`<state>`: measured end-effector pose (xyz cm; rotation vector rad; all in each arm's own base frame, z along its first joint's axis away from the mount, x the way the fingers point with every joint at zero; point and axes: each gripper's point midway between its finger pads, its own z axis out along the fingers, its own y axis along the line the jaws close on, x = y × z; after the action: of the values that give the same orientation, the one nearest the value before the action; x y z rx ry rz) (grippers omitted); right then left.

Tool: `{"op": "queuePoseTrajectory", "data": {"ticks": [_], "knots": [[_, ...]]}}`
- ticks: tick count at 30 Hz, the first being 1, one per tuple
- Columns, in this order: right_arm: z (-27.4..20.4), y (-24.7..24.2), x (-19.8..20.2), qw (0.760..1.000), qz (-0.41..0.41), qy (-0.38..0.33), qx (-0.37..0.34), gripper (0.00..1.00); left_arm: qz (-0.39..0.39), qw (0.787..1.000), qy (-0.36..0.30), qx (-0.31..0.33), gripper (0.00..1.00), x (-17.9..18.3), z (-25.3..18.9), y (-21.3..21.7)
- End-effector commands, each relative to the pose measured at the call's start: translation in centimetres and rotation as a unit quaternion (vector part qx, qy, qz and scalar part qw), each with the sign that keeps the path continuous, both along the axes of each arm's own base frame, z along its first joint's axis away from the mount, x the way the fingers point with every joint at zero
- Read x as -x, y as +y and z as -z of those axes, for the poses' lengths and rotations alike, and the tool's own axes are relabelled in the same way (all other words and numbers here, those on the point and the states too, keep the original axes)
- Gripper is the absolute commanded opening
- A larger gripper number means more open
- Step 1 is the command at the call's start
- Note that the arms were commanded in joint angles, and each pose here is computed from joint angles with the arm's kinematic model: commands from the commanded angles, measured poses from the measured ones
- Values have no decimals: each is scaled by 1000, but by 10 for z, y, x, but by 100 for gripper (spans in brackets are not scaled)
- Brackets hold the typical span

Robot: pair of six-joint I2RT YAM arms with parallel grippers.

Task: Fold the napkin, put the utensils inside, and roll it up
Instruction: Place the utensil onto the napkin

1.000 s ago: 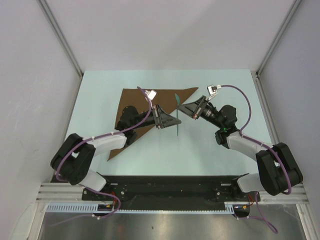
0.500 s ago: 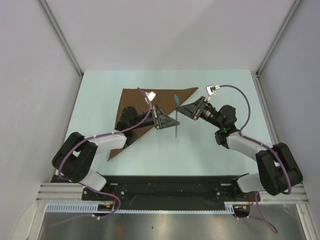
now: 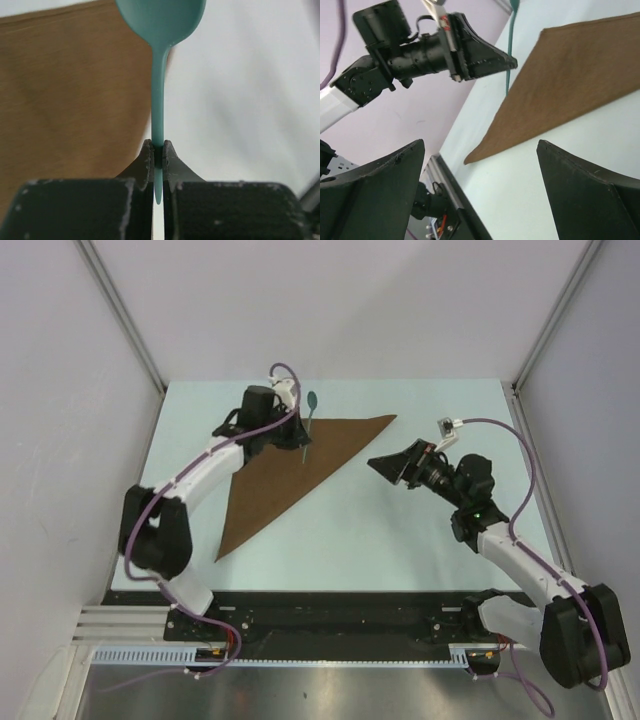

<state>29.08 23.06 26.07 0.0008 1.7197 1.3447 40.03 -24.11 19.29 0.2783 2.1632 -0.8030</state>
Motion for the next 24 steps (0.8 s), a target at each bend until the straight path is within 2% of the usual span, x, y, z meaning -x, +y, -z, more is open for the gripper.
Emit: {"op": "queuePoseTrajectory", "data": {"ticks": [1, 2, 4, 7, 10, 15, 24], "knots": [[8, -28, -7, 999, 36, -5, 28, 100, 52, 958, 81, -269, 0, 20, 89, 50], [4, -30, -4, 999, 32, -11, 28, 100, 73, 947, 67, -307, 0, 14, 96, 52], [5, -40, -6, 999, 43, -9, 32, 100, 64, 927, 58, -364, 0, 8, 103, 65], [5, -52, -4, 998, 51, -12, 34, 100, 74, 921, 51, -378, 0, 1, 114, 71], [10, -57, 0, 998, 48, -5, 30, 100, 97, 897, 49, -428, 0, 2, 132, 78], [17, -68, 0, 998, 54, 3, 27, 100, 124, 873, 71, -467, 0, 7, 162, 84], [22, -67, -6, 998, 53, 12, 19, 100, 165, 863, 65, -473, 0, 9, 174, 63]]}}
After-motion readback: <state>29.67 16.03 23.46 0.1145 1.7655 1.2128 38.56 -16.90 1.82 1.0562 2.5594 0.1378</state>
